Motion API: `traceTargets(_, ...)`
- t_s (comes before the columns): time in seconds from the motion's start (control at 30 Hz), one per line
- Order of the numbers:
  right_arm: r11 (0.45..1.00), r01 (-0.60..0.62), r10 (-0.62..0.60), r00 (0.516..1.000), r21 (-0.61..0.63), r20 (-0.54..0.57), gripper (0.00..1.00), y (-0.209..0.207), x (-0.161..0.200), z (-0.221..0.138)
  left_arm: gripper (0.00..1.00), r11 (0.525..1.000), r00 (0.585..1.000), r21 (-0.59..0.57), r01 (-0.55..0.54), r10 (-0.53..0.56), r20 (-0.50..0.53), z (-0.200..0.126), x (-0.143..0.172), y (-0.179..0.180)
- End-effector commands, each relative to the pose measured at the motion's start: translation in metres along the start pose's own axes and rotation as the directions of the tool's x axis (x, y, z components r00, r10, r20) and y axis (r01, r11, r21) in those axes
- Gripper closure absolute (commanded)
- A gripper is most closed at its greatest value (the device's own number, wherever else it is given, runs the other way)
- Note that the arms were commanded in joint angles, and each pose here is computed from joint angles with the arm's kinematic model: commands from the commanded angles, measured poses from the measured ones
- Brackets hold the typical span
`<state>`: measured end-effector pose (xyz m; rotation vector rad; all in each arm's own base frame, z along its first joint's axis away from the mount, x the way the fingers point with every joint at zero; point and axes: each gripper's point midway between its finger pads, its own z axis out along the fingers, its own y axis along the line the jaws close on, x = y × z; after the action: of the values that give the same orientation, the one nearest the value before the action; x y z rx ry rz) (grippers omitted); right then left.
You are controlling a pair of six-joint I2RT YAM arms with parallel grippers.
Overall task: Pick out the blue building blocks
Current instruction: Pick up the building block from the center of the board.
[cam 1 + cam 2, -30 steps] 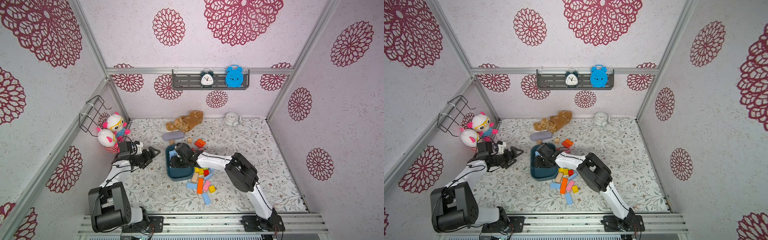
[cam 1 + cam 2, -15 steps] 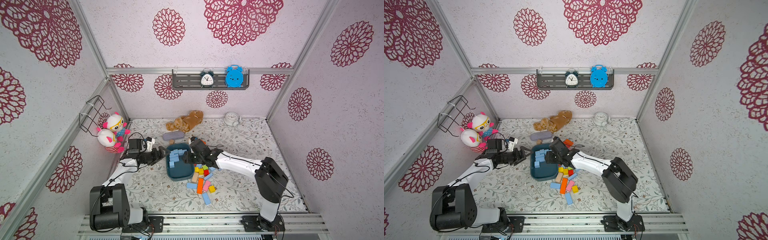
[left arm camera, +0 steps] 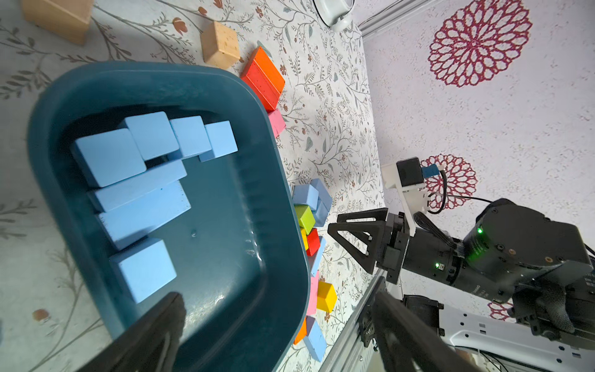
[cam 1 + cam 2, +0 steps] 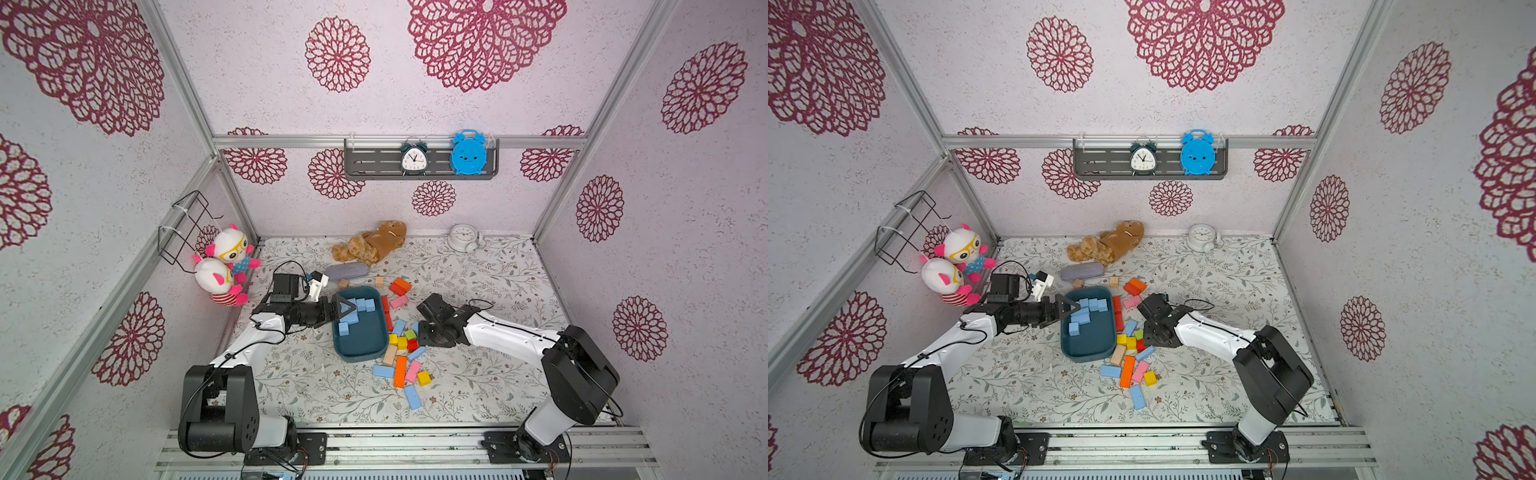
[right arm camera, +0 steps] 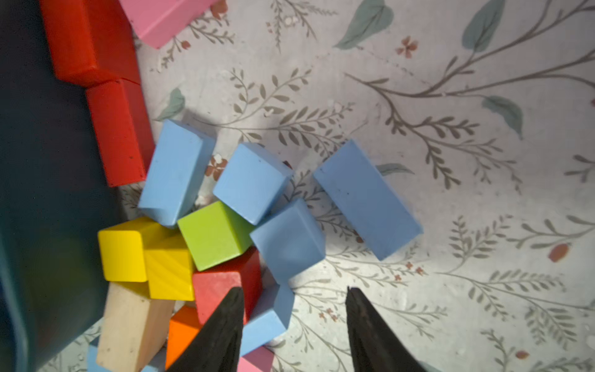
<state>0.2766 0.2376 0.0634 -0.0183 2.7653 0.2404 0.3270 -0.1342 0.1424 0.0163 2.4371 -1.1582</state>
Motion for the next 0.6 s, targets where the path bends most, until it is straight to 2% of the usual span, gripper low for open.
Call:
traceTargets(0.0, 0.997, 0.064, -0.064, 0.998, 0.048, -0.001, 0.46, -0.001, -0.008, -0.002, 0.05, 1.0, 1.0, -0.014, -0.025, 0.025, 0.003, 0.0, -0.005, 0.0)
traceTargets(0.27, 0.977, 0.144, -0.141, 0.989, 0.159, -0.033, 0.5, -0.006, -0.021, 0.012, 0.05, 0.999, 1.0, -0.034, -0.028, 0.028, 0.002, -0.001, -0.005, 0.002)
traceTargets(0.4, 0.984, 0.143, -0.14, 0.989, 0.105, -0.04, 0.51, 0.002, -0.019, 0.021, 0.05, 0.999, 1.0, -0.048, -0.023, 0.023, -0.002, 0.0, -0.004, 0.006)
traceTargets(0.57, 0.986, 0.137, -0.133, 0.99, 0.094, -0.044, 0.59, 0.004, -0.018, 0.032, 0.05, 0.998, 1.0, -0.058, -0.019, 0.019, -0.005, 0.002, -0.001, 0.011)
